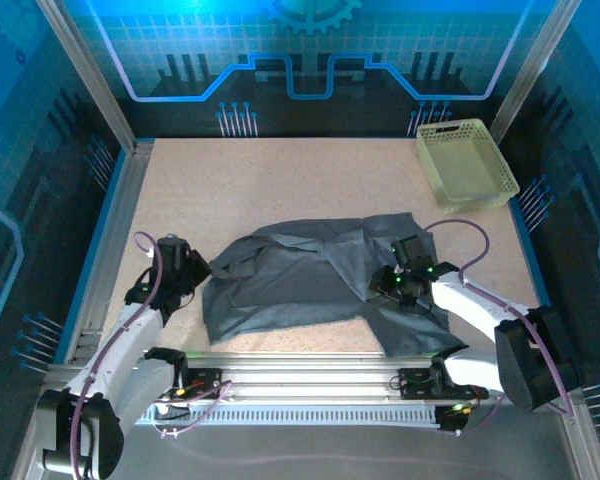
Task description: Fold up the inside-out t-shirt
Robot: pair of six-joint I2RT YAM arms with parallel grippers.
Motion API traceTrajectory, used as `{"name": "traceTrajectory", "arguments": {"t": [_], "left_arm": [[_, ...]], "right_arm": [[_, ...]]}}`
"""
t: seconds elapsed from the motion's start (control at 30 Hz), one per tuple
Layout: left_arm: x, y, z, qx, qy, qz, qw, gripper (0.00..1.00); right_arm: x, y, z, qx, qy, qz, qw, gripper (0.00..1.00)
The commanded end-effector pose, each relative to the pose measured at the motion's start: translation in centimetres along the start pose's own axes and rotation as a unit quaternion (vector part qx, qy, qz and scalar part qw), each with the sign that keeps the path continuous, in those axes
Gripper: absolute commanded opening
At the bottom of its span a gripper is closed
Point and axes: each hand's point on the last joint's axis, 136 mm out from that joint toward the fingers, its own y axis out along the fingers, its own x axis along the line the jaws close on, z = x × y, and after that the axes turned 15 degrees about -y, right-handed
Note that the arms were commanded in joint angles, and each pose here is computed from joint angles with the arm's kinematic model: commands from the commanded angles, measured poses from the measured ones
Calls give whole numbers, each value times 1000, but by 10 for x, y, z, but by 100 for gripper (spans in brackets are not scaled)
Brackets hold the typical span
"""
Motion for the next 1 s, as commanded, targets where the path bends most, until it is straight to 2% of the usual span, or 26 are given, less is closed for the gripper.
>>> {"name": "traceTrajectory", "arguments": {"t": [0.0,0.3,0.47,0.7,0.97], "left_arm": [[-6,-1,-2,2,-4,12,1000,0],[-6,-1,-1,4,-5,14,1000,0],[-5,0,-1,4,-3,12,1000,0],[-5,0,-1,4,-5,14,1000,0],[-5,-1,-1,3,-3,14,1000,0]], "right_arm": [[-4,0,8,7,20,14,1000,48],[0,14,6,0,38,6,999,40],[-1,4,-6,-22,15,28,999,30],[-4,-12,-20,-38,-22,67,997,24],[2,-10,-26,-34,-33,64,997,12]]}}
